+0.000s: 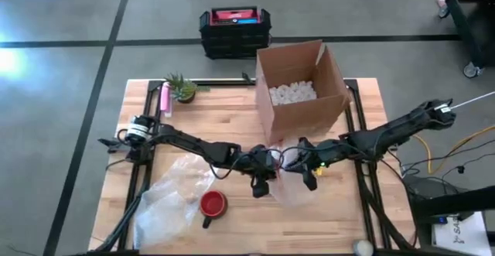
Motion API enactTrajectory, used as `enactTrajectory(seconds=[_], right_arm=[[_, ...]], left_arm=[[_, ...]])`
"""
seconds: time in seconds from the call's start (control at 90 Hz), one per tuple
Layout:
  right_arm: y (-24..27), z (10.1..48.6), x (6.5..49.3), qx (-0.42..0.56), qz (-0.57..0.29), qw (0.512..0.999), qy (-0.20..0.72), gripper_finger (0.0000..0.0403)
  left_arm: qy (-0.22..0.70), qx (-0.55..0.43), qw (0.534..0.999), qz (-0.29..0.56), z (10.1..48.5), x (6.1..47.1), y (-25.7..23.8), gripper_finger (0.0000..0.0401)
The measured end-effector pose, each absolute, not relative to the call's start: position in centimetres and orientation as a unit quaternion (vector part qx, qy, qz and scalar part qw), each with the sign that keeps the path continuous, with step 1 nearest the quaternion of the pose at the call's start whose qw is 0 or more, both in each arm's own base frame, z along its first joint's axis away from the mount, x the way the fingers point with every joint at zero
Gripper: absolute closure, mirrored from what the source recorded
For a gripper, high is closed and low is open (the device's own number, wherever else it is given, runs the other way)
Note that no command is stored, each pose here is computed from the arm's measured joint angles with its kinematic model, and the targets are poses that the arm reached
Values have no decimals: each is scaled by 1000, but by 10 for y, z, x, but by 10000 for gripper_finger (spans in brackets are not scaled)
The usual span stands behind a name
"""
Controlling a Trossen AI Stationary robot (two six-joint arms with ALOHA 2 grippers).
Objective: Wrap mug
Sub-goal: Wrap the orange mug with the right transparent bubble wrap
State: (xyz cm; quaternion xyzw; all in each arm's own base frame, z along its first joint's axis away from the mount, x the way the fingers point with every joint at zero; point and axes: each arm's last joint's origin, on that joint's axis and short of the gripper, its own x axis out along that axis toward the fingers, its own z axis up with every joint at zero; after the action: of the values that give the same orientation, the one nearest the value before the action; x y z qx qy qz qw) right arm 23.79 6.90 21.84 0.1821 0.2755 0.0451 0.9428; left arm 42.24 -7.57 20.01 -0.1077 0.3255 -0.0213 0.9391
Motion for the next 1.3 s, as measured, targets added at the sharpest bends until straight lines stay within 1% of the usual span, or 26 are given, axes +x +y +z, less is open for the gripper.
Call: enactTrajectory(seconds=[0.111, 0.267, 0.378, 0.556, 0.644, 0.789, 0.922, 1.011, 1.156, 1.3], right_arm=[[74, 208, 253, 160, 57, 951, 257, 403], [76, 178, 267, 133, 41, 945, 297, 403], [77, 167, 272, 127, 28, 943, 308, 403], [77, 163, 272, 123, 22, 941, 315, 403], [76, 161, 271, 116, 10, 940, 320, 403], [76, 162, 271, 116, 9, 940, 320, 403], [76, 162, 271, 116, 8, 941, 319, 403], [76, 162, 271, 116, 9, 941, 318, 403], [76, 161, 270, 117, 9, 939, 322, 403], [76, 164, 270, 115, 13, 933, 340, 403]], left_arm=[[326, -108, 939, -21, 200, 422, -76, 365], [325, -108, 939, -21, 202, 422, -76, 365], [333, -107, 937, -21, 206, 418, -75, 365], [353, -108, 929, -15, 225, 403, -73, 365], [344, -116, 932, -14, 241, 396, -71, 365], [312, -111, 943, -9, 265, 387, -69, 365], [261, -102, 960, -2, 276, 391, -66, 365], [257, -97, 962, -2, 264, 400, -65, 365], [313, -89, 946, 8, 218, 414, -68, 365], [329, -98, 939, 8, 197, 423, -70, 365]])
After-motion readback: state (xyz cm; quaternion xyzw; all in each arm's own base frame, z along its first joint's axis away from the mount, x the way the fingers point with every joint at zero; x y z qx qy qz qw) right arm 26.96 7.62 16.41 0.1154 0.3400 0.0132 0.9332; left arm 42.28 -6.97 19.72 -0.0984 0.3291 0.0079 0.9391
